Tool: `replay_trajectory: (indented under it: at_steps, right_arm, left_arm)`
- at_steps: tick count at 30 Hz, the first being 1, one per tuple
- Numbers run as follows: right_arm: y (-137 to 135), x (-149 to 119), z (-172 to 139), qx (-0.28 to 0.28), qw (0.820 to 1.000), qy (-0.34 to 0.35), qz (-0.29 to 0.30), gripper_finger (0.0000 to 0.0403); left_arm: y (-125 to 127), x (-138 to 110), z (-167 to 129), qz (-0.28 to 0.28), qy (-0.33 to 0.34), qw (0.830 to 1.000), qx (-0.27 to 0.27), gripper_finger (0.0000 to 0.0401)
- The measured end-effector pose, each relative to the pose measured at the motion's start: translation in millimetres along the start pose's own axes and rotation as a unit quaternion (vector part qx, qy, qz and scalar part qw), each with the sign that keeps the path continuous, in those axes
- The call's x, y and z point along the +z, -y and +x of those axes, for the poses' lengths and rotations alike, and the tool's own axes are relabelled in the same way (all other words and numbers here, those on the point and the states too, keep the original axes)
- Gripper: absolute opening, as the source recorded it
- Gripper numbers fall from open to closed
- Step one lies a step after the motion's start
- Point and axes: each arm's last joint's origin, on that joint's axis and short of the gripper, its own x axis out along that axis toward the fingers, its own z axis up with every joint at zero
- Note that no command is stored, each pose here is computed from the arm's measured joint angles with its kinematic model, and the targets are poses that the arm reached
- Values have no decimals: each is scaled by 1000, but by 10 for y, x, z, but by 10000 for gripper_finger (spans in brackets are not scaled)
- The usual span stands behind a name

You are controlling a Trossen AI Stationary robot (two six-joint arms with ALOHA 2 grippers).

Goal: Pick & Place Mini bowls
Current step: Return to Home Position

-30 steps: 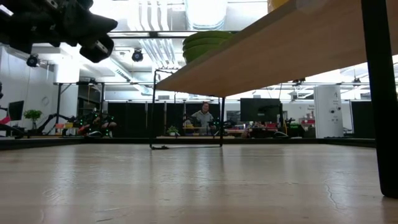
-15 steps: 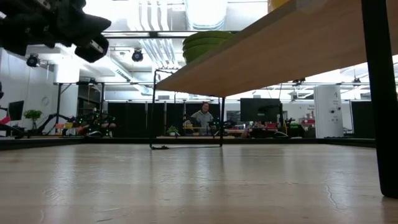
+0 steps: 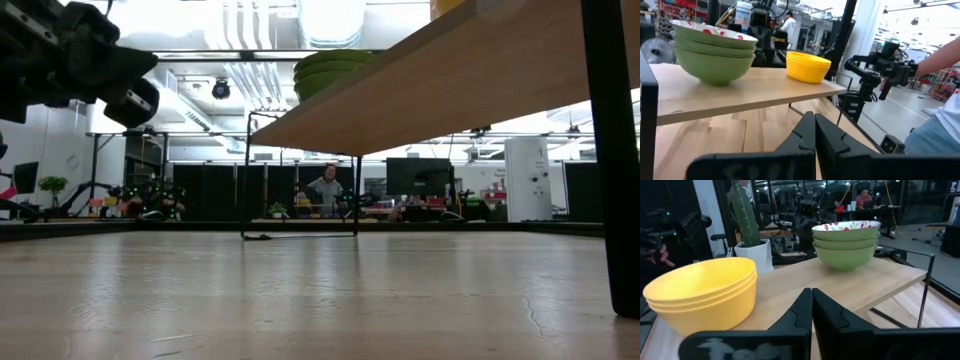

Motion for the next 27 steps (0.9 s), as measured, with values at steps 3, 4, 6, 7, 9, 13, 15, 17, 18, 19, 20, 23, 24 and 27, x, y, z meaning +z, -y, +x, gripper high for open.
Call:
replay_trajectory:
  at_steps: [3,4,6,7,9,13,15,17,18,19,20,23,24,27]
  right_arm:
    - [7,-58,-1,-2,1000,-12,1,8]
    - [11,-83,3,-2,1000,-16,2,8]
    - [17,-128,10,-2,1000,-18,2,8]
    - [19,-139,13,-2,1000,-15,2,8]
    - [23,-175,15,-2,1000,-15,3,8]
    - [33,-248,20,-2,1000,-20,4,8]
    - [35,-264,25,-3,1000,-21,5,8]
    - [40,-293,30,-3,1000,-27,7,8]
    - [41,-299,31,-4,1000,-28,7,8]
    - [40,-297,32,-3,1000,-27,6,8]
    - [40,-294,31,-3,1000,-26,5,8]
    - [37,-295,32,3,1000,-27,5,8]
    - [34,-296,32,7,1000,-28,2,8]
    - [28,-278,25,13,1000,-28,-5,8]
  left_arm:
    - [-2,-39,-22,0,2,1000,-1,0]
    - [1,-35,-26,1,5,1000,-2,0]
    - [5,-28,-33,5,9,1000,-3,0]
    - [7,-21,-35,9,12,1000,-4,0]
    - [12,-12,-42,13,17,1000,-5,0]
    - [9,-25,-44,11,11,1000,-3,0]
    - [10,-23,-46,11,12,1000,-4,0]
    - [11,-22,-48,8,12,1000,-4,0]
    - [12,-21,-50,7,13,1000,-4,0]
    - [14,-17,-53,8,15,1000,-5,0]
    - [17,-11,-57,10,18,1000,-6,0]
    - [30,16,-78,18,32,999,-9,0]
    - [36,27,-87,20,38,999,-10,0]
    - [48,39,-113,20,45,999,-12,0]
